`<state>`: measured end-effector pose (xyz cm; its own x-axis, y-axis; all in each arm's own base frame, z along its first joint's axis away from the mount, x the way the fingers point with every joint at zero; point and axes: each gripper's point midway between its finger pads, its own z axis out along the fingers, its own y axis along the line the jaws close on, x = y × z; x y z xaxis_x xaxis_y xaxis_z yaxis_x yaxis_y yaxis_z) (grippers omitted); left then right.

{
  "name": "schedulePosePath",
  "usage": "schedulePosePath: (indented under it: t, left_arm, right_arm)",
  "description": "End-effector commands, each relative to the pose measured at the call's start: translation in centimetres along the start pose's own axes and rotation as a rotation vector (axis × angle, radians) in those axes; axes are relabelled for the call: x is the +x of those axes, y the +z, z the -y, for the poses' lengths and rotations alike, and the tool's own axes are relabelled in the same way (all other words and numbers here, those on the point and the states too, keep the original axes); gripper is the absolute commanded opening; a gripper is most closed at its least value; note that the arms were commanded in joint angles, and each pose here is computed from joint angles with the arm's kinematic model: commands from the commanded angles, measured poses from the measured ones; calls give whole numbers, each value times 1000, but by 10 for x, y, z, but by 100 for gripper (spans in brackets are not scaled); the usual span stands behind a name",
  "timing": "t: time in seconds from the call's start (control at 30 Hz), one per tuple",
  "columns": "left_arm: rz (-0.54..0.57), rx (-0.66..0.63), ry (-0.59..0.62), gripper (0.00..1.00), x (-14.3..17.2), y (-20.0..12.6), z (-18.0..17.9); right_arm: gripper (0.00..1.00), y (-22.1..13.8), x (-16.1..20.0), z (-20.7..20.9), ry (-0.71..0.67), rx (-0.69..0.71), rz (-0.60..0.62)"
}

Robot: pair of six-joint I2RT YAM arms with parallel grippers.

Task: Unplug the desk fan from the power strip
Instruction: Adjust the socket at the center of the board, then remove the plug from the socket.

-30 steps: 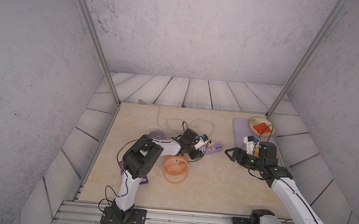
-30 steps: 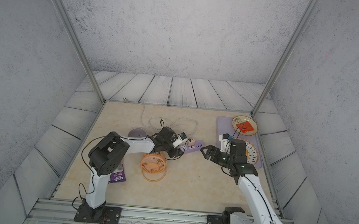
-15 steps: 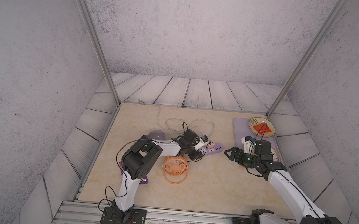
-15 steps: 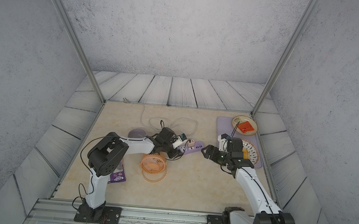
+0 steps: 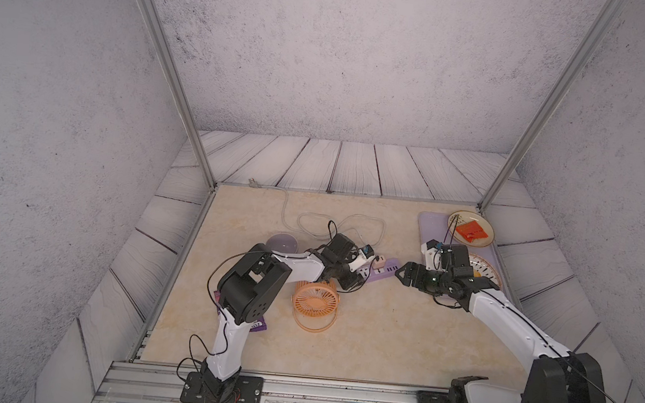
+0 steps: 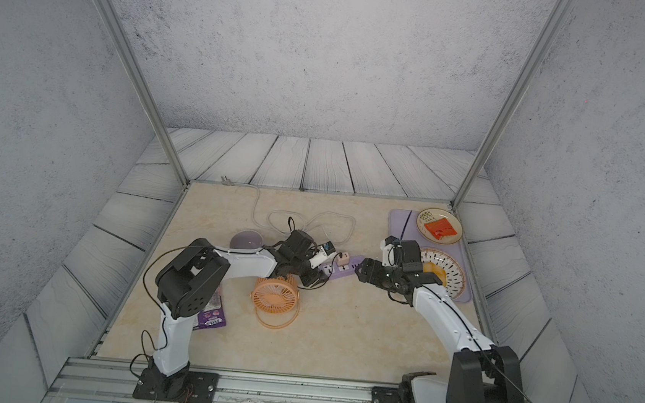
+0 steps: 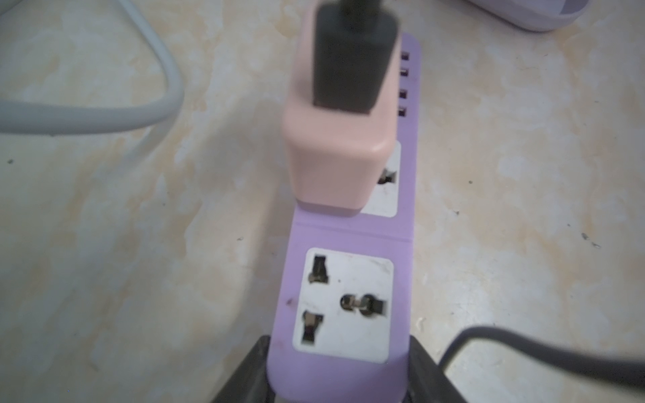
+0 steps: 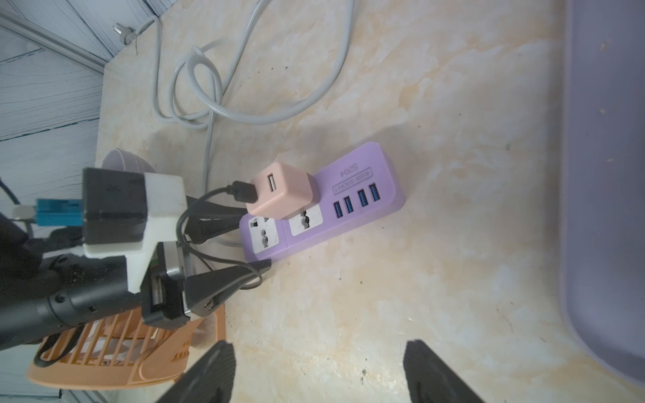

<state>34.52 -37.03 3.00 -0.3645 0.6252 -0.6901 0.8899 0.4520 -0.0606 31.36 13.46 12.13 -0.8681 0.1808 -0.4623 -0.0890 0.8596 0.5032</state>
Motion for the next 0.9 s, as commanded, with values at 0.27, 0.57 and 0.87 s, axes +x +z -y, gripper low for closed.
schedulePosePath:
  t: [0.27,0.57,0.87]
  left_arm:
    - [7,8,9,0,-7,-9,6]
    - [-1,6,11,0,-6,-9,6]
    - [-2,2,14,0,-6,-10,6]
  right_arm:
    - [74,34,-25,-14,-121,45,4]
    - [71,55,-36,-28,-227,48,25]
    - [70,68,-35,-32,-299,55,14]
